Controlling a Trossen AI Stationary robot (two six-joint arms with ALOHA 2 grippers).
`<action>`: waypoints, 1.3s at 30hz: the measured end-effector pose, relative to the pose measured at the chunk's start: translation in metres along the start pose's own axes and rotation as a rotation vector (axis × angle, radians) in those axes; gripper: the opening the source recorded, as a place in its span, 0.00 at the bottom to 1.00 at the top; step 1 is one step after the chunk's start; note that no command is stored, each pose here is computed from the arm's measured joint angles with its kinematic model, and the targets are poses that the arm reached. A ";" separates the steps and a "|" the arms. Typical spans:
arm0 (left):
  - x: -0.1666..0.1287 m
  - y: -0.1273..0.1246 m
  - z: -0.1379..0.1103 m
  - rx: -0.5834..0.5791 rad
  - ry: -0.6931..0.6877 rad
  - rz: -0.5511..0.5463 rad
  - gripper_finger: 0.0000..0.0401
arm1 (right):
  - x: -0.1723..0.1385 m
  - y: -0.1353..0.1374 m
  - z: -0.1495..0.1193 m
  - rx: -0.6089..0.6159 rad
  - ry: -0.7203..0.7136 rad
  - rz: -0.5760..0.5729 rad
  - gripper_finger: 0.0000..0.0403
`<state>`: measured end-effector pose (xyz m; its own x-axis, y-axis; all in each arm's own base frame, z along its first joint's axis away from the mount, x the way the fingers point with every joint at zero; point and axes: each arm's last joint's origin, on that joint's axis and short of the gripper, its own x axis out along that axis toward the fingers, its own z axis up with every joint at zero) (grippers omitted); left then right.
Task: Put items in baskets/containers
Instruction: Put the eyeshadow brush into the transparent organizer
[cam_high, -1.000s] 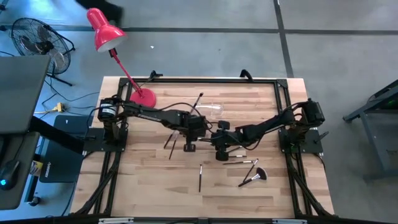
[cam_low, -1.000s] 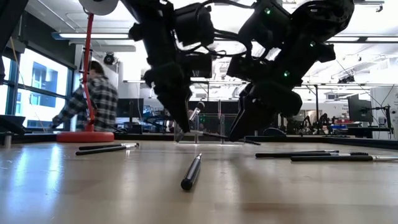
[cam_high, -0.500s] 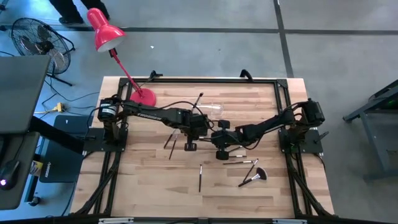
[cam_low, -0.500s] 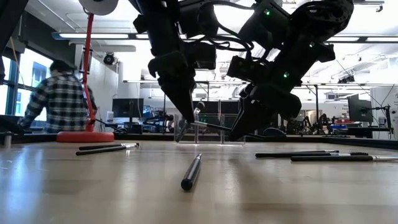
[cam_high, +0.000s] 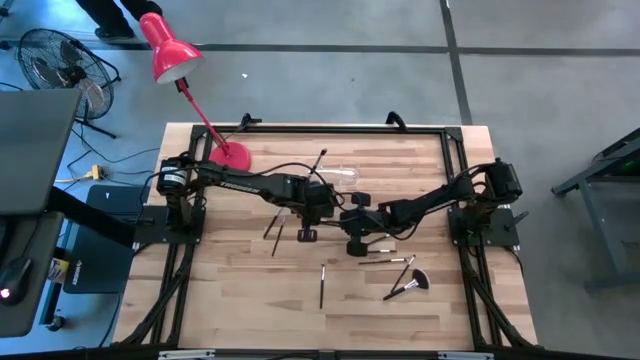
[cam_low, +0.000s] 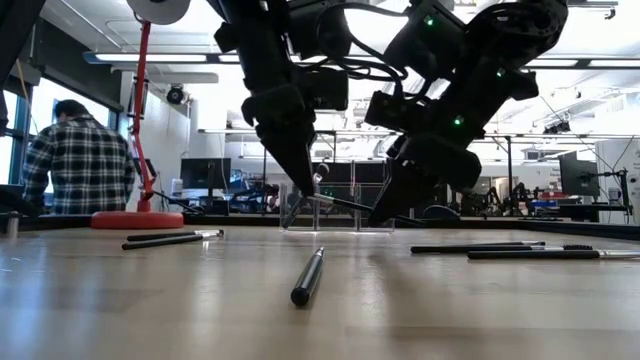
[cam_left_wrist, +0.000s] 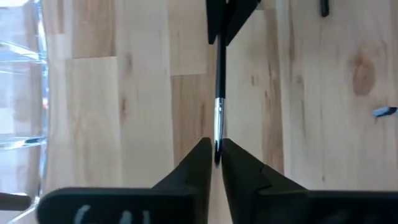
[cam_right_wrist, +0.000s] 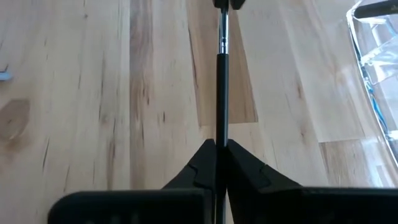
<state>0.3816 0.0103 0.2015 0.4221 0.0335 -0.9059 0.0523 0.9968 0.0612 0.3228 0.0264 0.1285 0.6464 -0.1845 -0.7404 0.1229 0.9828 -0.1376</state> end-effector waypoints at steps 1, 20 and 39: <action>0.000 0.000 0.000 0.000 0.000 0.005 0.11 | 0.000 0.000 0.000 0.006 0.000 -0.002 0.04; -0.043 0.002 -0.021 -0.072 -0.031 -0.002 0.31 | 0.000 -0.001 -0.006 0.180 0.059 -0.021 0.02; -0.072 -0.008 -0.166 -0.480 -0.504 -0.144 0.25 | -0.029 -0.008 0.022 0.534 -0.189 -0.117 0.02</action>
<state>0.2004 0.0118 0.1962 0.8144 -0.0237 -0.5799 -0.2166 0.9146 -0.3416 0.3194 0.0243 0.1659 0.7231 -0.3372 -0.6029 0.5331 0.8274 0.1766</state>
